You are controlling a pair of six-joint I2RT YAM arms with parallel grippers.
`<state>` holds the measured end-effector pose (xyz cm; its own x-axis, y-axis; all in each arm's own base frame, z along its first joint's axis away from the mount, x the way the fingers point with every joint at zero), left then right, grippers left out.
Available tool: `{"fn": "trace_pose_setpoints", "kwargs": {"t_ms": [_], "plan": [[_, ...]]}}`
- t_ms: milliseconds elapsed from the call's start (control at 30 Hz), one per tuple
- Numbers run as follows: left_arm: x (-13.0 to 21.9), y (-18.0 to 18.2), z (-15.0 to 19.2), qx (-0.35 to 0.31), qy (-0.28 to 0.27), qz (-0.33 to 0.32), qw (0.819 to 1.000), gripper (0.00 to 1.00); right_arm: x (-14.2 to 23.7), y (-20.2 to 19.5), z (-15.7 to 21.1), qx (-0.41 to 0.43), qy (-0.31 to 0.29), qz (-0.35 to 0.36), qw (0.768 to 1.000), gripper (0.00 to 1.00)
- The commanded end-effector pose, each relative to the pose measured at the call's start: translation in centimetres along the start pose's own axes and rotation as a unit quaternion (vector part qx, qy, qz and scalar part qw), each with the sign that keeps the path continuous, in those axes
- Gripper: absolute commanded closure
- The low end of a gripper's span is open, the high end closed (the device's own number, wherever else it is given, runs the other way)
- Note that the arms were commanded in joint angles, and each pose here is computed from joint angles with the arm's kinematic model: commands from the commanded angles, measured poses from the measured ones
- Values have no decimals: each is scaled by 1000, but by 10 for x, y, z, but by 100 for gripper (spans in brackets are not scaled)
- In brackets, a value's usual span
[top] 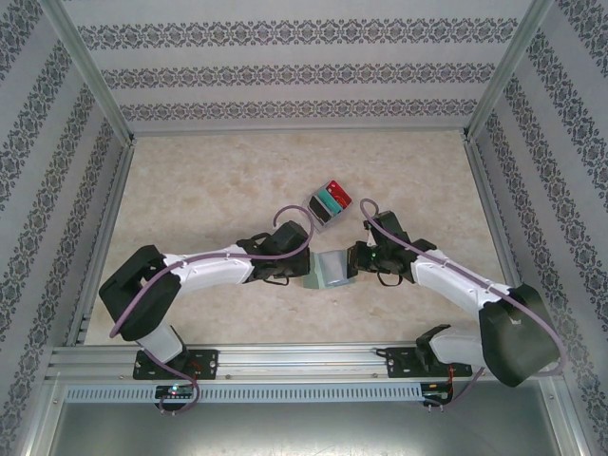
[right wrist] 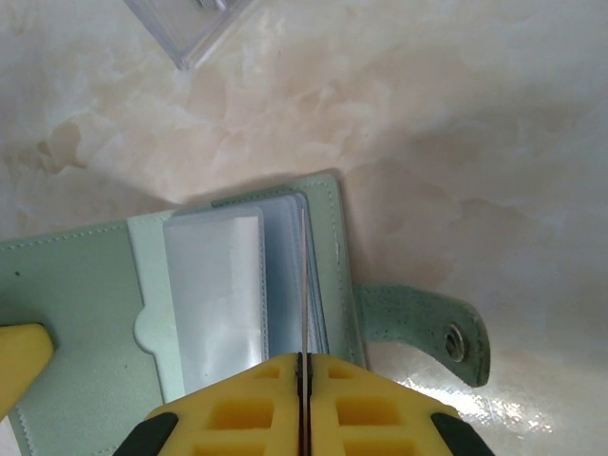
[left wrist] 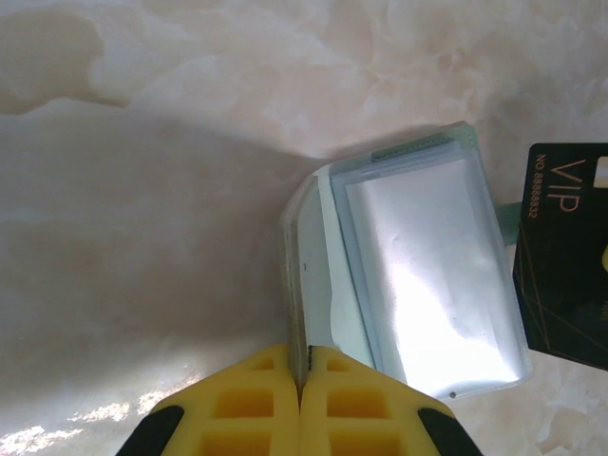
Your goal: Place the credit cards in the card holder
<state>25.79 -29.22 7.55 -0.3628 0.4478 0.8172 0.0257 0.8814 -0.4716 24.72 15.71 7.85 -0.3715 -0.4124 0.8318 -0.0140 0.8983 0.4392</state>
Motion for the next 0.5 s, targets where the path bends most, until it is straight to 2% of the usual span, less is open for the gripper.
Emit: {"fn": "trace_pose_setpoints", "kwargs": {"t_ms": [0,233,467], "plan": [[-3,3,-3,8,5,-12,1000,100,-4,0,0,-7,7,-10,1000,92],[-8,1,-2,9,8,-5,1000,100,0,26,-4,-6,8,-87,996,91],[-14,-7,-3,27,4,25,999,100,-13,48,0,-20,36,-146,988,91]]}}
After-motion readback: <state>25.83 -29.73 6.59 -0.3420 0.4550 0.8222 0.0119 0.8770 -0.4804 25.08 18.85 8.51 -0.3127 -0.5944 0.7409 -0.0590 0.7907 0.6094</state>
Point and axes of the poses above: each hand's point on the last joint's axis, 136 mm out from that joint toward the fingers, its own x axis back along the fingers, its own y axis along the line the jaws close on, z = x × y, the point moved 2 cm from there along x, back along the fingers, and after that the axes turned 2 degrees about x, right-handed, at the moved point
